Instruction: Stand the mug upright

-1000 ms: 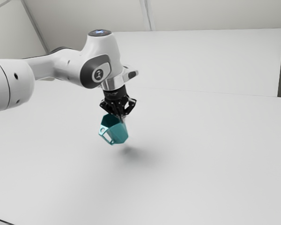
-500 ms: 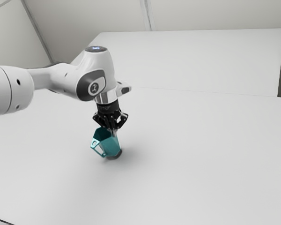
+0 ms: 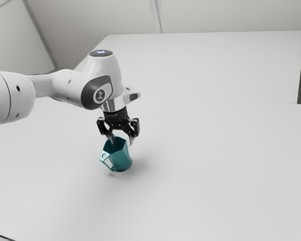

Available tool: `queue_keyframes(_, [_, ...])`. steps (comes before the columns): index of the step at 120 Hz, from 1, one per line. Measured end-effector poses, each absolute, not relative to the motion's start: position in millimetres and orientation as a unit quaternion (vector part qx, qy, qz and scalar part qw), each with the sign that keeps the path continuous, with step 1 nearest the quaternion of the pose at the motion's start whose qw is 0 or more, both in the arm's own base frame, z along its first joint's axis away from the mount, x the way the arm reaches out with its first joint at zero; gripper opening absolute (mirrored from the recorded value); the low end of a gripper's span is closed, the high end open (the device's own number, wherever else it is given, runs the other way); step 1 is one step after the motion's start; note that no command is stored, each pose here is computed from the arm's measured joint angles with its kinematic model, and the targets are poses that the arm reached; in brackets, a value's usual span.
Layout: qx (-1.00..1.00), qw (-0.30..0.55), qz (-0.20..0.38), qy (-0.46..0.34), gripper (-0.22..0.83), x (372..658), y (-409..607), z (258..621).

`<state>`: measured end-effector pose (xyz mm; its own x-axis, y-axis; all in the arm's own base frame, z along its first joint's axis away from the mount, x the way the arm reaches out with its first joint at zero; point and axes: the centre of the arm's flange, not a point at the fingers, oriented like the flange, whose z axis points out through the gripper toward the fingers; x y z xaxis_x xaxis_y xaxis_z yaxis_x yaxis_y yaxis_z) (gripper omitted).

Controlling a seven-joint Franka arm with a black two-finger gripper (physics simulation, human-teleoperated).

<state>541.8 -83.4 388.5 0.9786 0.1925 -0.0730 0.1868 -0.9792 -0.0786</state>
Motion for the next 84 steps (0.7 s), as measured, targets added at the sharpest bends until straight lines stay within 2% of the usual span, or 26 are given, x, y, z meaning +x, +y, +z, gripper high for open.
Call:
queue_keyframes(14, [-0.995,0.032,0.028,-0.094,0.48,539,-83,405])
queue_keyframes(31, [-0.996,0.025,0.003,-0.091,0.55,537,-85,438])
queue_keyframes(47, [-0.996,0.021,-0.028,-0.081,0.58,541,-88,480])
queue_keyframes(84, [-0.996,0.035,-0.052,-0.057,0.61,545,-85,554])
